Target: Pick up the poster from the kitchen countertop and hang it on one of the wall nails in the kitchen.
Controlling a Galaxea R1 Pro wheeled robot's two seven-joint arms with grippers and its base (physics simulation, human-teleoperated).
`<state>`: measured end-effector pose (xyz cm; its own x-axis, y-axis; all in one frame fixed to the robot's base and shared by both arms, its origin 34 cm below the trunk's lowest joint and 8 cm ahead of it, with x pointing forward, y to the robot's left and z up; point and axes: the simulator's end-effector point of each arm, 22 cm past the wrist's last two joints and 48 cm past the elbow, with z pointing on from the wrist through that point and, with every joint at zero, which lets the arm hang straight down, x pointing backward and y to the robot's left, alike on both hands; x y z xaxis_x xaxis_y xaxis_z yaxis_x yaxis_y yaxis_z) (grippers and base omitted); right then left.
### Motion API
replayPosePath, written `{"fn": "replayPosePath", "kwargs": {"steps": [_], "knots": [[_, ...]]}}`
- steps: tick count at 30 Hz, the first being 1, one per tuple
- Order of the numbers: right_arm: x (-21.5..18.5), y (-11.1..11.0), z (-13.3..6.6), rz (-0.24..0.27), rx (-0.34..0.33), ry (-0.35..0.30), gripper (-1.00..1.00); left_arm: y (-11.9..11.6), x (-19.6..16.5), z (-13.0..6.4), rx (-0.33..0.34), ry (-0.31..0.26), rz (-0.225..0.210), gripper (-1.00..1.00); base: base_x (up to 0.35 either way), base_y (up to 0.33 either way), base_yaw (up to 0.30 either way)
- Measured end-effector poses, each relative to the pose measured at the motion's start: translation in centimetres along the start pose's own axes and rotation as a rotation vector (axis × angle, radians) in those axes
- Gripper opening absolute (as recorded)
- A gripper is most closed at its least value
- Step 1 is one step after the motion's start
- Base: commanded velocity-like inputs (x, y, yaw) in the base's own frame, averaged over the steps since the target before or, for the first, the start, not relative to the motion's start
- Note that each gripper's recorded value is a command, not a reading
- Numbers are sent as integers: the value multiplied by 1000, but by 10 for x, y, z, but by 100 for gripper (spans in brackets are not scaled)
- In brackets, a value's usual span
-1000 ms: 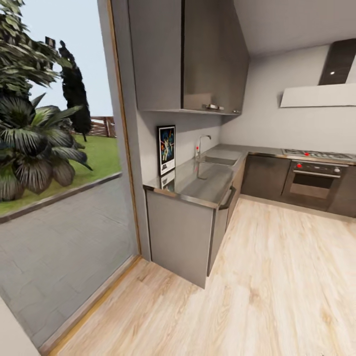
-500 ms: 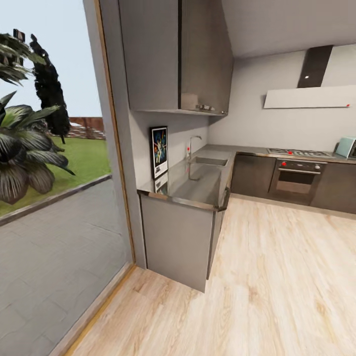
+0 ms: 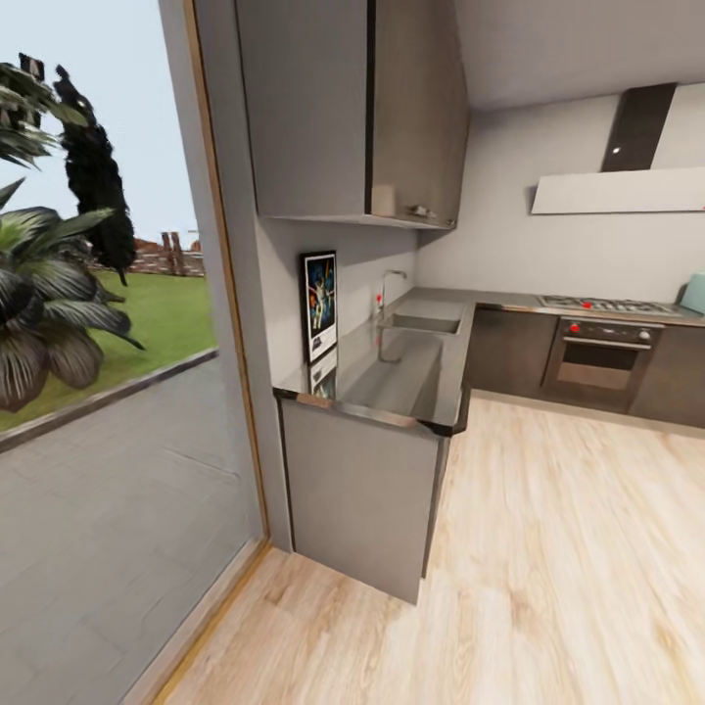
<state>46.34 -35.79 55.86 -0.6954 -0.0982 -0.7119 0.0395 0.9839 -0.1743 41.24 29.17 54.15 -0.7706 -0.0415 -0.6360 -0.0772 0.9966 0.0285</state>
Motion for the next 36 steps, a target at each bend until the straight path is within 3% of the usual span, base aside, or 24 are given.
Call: {"fn": "replayPosePath", "kwargs": {"steps": [3, 4, 5, 8, 13, 14, 18, 19, 21, 25, 28, 29, 30, 31, 36], "knots": [[0, 0, 0, 0, 1, -1, 100, 0, 0, 0, 0, 0, 0, 100, 227, -129, 0], [-5, -16, 0, 39, 38, -24, 100, 0, -3, 0, -1, -10, -1, 100, 109, -55, 0], [-5, -17, 0, 40, 39, -25, 100, 0, -3, 0, -1, -11, -1, 100, 69, -35, 0], [-11, -46, -1, 109, 108, -59, 100, -2, -27, -1, 4, -101, -1, 100, 40, -20, 0], [-18, -68, -4, 152, 160, -102, 100, -9, -78, -7, 16, -254, 0, 100, 15, -8, 0], [-21, -75, -5, 165, 176, -118, 100, -10, -112, -14, 16, -337, -4, 100, 6, -3, 0], [-35, -91, -8, 182, 208, -165, 100, -10, -210, -45, 18, -534, -9, 100, 3, -2, 0], [-40, -93, -8, 182, 213, -176, 100, -11, -228, -53, 19, -560, -9, 100, 1, -1, 0], [-50, -101, -9, 182, 225, -202, 100, -17, -270, -76, 33, -585, -5, 100, 0, 0, 0], [-52, -110, -10, 176, 236, -208, 100, -30, -297, -96, 59, -594, -19, 100, 0, 0, 0], [-45, -129, -13, 179, 267, -198, 100, -46, -327, -108, 92, -620, -40, 100, 0, 0, 0], [-40, -147, -18, 200, 304, -197, 100, -55, -351, -113, 112, -645, -54, 100, 0, 0, 0], [-24, -190, -31, 273, 401, -196, 100, -88, -387, -116, 175, -601, -106, 100, 0, 0, 0], [-19, -199, -35, 292, 424, -193, 100, -102, -468, -141, 209, -698, -113, 100, 0, 0, 0], [-7, -207, -39, 312, 447, -178, 100, -126, -568, -175, 261, -756, -95, 100, 0, 0, 0]]}}
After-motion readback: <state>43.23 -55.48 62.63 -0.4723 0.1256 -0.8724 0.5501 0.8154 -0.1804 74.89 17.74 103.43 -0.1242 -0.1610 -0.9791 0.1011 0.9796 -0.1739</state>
